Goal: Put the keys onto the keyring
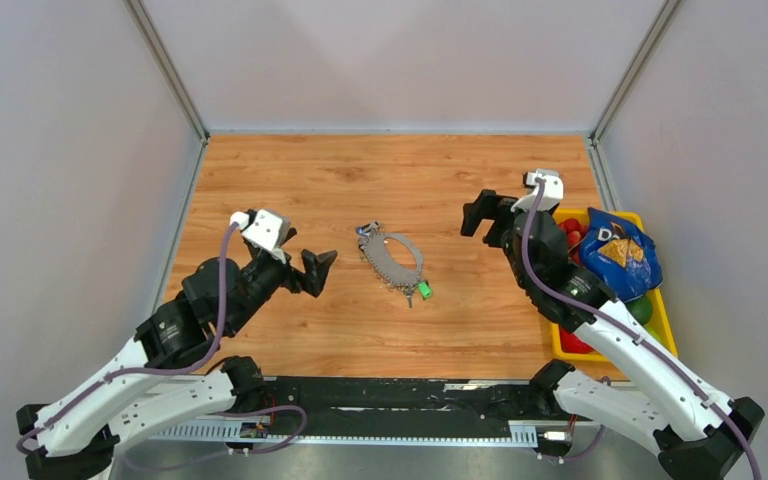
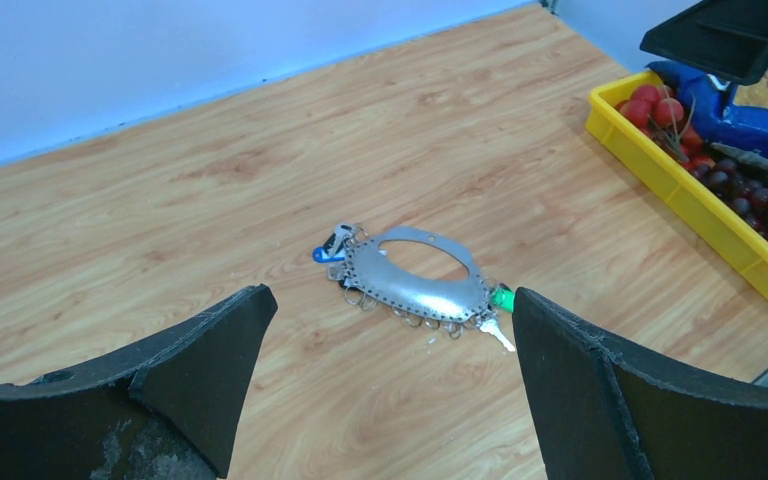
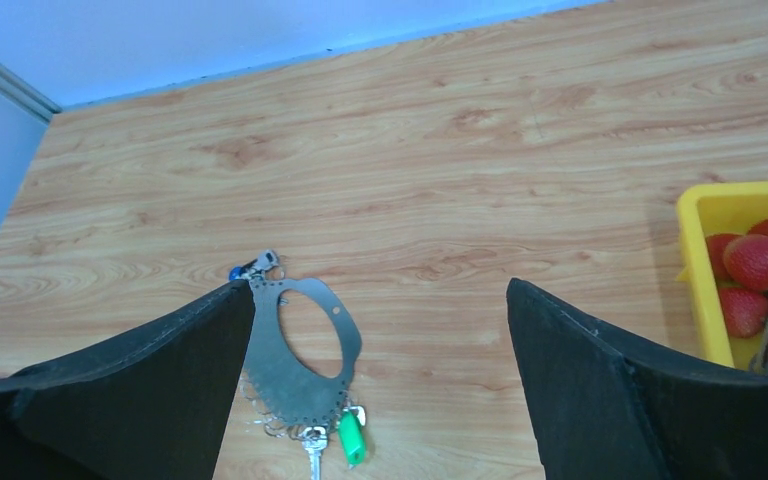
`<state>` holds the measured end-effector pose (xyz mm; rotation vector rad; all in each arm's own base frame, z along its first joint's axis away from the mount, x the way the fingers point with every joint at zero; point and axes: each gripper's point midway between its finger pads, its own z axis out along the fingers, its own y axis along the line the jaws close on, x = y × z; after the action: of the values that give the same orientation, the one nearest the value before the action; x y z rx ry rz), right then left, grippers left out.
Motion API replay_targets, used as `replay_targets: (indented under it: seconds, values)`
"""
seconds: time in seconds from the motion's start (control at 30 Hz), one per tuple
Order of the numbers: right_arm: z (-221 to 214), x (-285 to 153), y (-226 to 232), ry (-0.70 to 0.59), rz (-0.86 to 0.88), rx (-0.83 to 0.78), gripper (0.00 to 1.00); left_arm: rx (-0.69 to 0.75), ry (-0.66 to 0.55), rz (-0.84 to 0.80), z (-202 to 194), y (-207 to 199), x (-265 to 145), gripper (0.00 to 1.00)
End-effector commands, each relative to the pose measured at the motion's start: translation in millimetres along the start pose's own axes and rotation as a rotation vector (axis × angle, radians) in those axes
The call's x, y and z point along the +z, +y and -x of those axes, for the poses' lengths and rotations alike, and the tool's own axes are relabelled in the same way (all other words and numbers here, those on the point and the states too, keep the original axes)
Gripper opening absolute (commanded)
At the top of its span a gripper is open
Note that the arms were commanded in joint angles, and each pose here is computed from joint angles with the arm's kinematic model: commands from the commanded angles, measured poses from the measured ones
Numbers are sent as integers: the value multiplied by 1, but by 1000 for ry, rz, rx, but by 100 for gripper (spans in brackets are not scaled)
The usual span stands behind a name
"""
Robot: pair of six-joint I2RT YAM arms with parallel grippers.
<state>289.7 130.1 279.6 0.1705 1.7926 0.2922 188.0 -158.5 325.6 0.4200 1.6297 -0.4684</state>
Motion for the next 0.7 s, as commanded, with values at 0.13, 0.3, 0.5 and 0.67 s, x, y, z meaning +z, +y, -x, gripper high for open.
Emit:
replay_targets:
  seconds: [0.13, 0.3, 0.5, 0.67]
  values:
    - [32, 3, 66, -21, 93, -81, 100, 40, -41, 129, 27, 7, 36, 100]
    - [29, 14, 104, -1, 129, -174, 100, 46, -25, 125, 26, -3, 56, 100]
    - [28, 26, 115, -15, 133, -207, 100, 77, -19, 147, 27, -4, 72, 100]
    - [18, 36, 107, -10, 57, -200, 100, 21, -4, 161, 18, 11, 86, 100]
